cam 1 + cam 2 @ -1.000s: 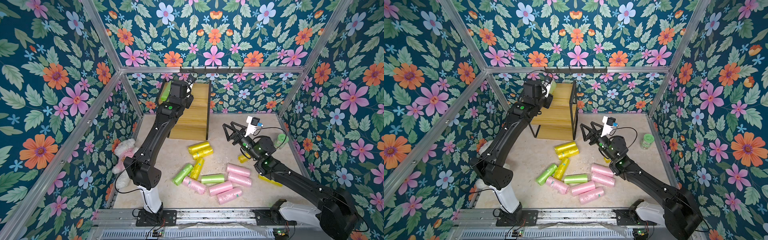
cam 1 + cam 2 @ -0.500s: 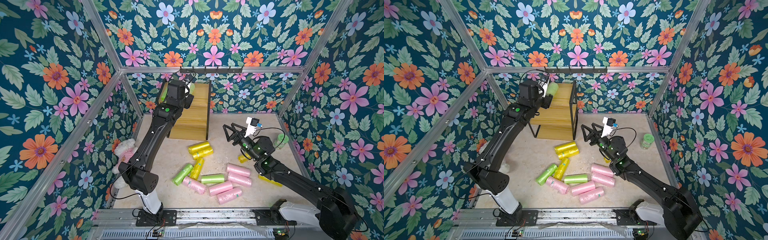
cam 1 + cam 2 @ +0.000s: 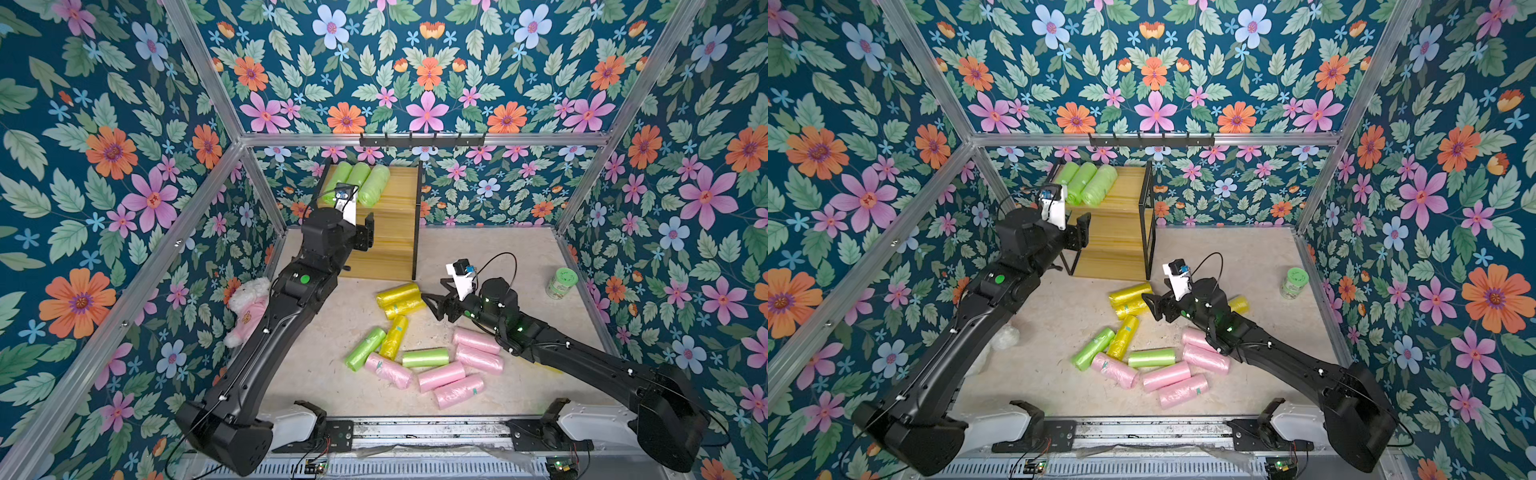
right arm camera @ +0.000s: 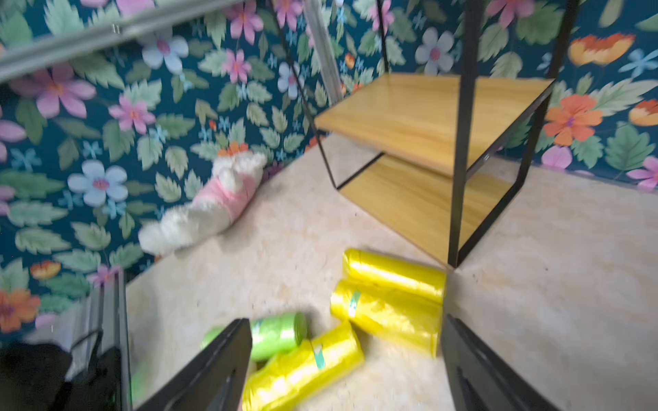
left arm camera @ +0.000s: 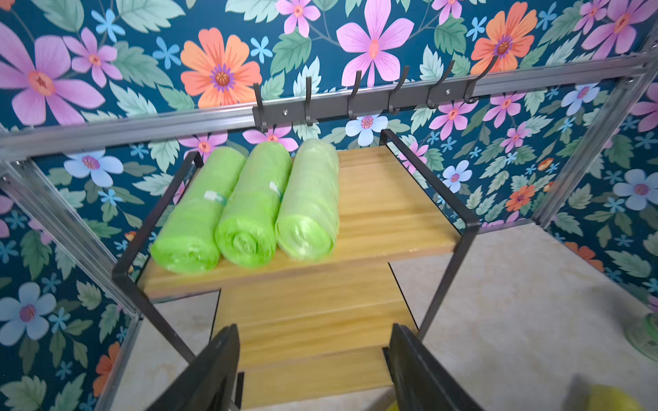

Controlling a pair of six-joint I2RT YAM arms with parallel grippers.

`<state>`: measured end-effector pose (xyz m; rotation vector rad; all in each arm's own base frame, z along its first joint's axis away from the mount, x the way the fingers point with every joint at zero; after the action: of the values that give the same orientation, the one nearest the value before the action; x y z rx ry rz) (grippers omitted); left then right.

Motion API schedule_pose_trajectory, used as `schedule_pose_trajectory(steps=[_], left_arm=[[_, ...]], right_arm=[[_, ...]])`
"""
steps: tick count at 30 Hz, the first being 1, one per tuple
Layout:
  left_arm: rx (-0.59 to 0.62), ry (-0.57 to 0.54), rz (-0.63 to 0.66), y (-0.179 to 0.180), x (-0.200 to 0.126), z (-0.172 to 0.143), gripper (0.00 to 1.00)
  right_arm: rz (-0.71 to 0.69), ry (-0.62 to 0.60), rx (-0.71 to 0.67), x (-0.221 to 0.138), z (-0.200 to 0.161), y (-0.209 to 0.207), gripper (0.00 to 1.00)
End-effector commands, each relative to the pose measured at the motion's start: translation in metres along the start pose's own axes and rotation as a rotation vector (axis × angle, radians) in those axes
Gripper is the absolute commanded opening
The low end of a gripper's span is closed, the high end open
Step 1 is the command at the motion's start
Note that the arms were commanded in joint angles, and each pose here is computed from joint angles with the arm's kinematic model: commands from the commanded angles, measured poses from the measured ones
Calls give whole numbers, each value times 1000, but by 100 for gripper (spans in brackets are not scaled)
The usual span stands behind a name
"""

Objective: Sort the rolls of trash bags by color and place them on the shelf
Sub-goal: Place the roll of trash bags on the shelf, then pick up the roll of trash bags from the center of the board.

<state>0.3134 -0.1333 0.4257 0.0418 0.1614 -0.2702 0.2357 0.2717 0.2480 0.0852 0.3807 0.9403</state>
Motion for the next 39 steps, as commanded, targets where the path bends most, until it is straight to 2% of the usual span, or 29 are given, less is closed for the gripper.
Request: schedule_pose_trajectory(steps=[1,5,11,17,22,28,33,36,39], left_arm=[[-122,-18,-90,-8,-11,-14,73],[-157,57,-127,-10,-20,-51,73],[-166,198,-146,-14,-16,-106,74],[-159,244,-112,-9,-13,-122,75],[-154,243,-101,-7,-12,-121,75],[-156,244,-102,-8,-10,-121,75],[-156,242,-89,-6,-10,-121,75],[-159,236,-81,-5,-11,-120,75],[-167,226,-65,-3,-11,-121,75]], right_arm=[[92,185,-188,4,-35,21,88],[117,364,-330,14,-73,38,88],[149,583,-403,27,-115,45,86],[166,701,-425,34,-137,44,85],[150,751,-440,42,-147,41,84],[140,810,-451,53,-161,36,77],[72,839,-484,60,-165,26,69],[35,806,-486,63,-157,18,60],[13,715,-468,65,-142,13,52]])
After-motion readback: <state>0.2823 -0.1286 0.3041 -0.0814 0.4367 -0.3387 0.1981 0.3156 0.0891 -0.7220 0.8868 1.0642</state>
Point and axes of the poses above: each gripper's point midway between its finger pads, its own x axis out along the fingers, its own y axis along the line the jaws close on, z = x × y, the point moved 6 cm from there along -x, back along the fingers, and after that the axes turned 1 degree about x, right-handed, at the moved point
